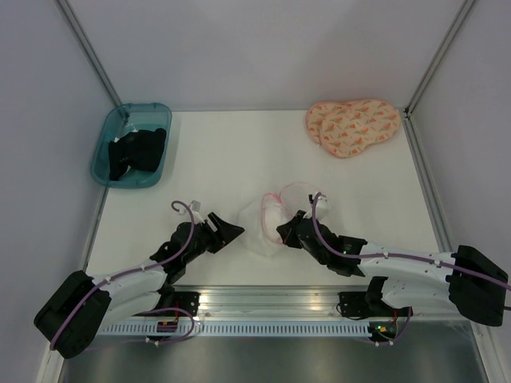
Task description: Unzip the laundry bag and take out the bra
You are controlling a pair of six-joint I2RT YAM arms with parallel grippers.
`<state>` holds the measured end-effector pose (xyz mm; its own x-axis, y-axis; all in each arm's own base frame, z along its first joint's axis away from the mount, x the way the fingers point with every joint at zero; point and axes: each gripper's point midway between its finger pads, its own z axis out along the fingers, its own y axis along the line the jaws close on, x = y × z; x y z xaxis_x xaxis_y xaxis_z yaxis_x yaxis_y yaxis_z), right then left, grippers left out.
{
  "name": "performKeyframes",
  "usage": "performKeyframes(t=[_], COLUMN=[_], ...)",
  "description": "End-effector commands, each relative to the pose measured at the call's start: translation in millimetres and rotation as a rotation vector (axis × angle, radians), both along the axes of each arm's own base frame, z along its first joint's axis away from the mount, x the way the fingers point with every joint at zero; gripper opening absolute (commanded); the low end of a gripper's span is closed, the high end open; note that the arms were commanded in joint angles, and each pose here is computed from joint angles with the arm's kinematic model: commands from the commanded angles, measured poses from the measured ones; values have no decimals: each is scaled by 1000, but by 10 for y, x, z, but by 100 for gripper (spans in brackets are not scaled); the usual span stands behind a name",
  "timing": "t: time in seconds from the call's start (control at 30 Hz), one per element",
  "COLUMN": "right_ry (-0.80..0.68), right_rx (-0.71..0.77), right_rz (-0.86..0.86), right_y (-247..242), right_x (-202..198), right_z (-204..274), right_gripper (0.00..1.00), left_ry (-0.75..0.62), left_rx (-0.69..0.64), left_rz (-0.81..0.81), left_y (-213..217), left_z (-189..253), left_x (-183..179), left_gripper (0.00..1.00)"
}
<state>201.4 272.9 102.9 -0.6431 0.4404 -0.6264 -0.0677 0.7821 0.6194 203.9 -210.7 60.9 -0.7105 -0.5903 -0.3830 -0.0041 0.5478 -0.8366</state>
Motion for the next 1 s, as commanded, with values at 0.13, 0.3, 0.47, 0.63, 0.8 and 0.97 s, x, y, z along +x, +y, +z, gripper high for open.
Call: performKeyframes(t=[0.13,0.3,0.47,0.63,0.8,0.97], right_ry=[-174,-328,-400,-411,-494,-548], right_rx=[92,132,-70,-291,-290,-400], right_rz=[144,58,-71,-205,-300,-307], right_y=[136,-119,-371,-633,-805,-829], right_x=[-51,49,292,471,537,608], right_z=[647,1020,1307,1350,1674,1952], right_gripper=[0,0,0,1,0,0], left_ry=[4,-1,-5,-8,-4,-10], left_rx=[15,10,7,3,0,-7], left_rz=[19,14,6,-9,-22,-29], left_y=[19,0,-23,-65,-84,-93], left_z=[-43,-12,12,29,10,39], left_x=[28,41,50,67,53,43], left_gripper=[74,72,67,56,40,37])
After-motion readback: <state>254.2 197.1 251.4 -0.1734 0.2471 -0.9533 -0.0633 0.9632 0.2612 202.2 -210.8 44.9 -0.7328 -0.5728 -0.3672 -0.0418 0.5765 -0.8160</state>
